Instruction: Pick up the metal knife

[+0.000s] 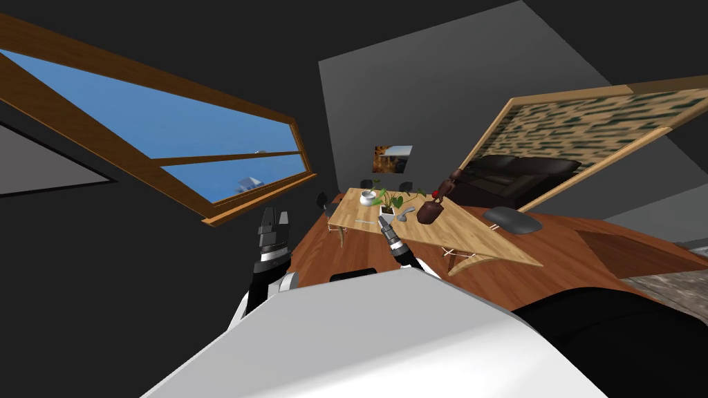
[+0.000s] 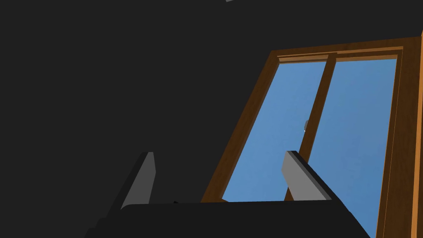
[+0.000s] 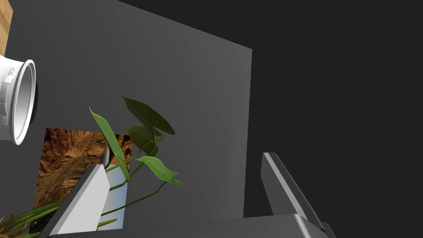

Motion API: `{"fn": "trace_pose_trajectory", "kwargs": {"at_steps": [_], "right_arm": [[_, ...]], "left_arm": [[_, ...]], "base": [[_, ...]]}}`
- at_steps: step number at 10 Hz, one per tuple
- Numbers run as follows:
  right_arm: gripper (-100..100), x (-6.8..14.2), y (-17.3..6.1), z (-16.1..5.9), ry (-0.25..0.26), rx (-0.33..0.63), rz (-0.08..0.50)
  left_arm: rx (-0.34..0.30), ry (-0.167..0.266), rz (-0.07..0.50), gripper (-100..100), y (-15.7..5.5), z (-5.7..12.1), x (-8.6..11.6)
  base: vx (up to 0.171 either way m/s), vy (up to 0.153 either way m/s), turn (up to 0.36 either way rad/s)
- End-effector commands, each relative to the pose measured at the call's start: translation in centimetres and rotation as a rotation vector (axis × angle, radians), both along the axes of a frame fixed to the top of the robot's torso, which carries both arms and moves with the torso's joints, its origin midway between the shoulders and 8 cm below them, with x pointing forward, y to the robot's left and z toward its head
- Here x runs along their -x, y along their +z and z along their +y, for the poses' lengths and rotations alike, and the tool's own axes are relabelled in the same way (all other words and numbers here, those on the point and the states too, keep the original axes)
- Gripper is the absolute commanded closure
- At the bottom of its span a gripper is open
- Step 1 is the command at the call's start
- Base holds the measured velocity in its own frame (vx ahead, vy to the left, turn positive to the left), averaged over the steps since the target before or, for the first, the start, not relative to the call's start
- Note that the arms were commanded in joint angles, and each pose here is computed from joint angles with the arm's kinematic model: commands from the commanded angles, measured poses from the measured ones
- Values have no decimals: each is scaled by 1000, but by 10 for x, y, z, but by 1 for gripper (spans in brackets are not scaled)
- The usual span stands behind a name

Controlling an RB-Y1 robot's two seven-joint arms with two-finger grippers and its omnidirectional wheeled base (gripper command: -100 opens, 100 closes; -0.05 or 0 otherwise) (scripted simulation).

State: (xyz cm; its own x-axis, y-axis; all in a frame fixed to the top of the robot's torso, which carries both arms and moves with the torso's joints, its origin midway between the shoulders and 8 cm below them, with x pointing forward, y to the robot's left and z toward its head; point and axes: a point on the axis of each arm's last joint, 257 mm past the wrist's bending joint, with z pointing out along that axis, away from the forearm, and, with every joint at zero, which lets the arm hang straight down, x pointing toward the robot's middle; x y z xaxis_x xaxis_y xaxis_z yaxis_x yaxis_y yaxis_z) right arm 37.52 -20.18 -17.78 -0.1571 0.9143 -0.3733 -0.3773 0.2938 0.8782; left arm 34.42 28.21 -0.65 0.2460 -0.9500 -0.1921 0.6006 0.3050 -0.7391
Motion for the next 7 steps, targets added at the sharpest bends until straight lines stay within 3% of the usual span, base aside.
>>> {"fn": "trace_pose_trajectory", "kwargs": {"at_steps": [1,7], "right_arm": [[-100,2,-2,0,1,6,6],[-100,2,-2,0,1,6,6]], "left_arm": [[0,0,0,0,0,0,0],[0,0,0,0,0,0,0]], "base": [[-7,4,2],[-4,-1,-6]]}}
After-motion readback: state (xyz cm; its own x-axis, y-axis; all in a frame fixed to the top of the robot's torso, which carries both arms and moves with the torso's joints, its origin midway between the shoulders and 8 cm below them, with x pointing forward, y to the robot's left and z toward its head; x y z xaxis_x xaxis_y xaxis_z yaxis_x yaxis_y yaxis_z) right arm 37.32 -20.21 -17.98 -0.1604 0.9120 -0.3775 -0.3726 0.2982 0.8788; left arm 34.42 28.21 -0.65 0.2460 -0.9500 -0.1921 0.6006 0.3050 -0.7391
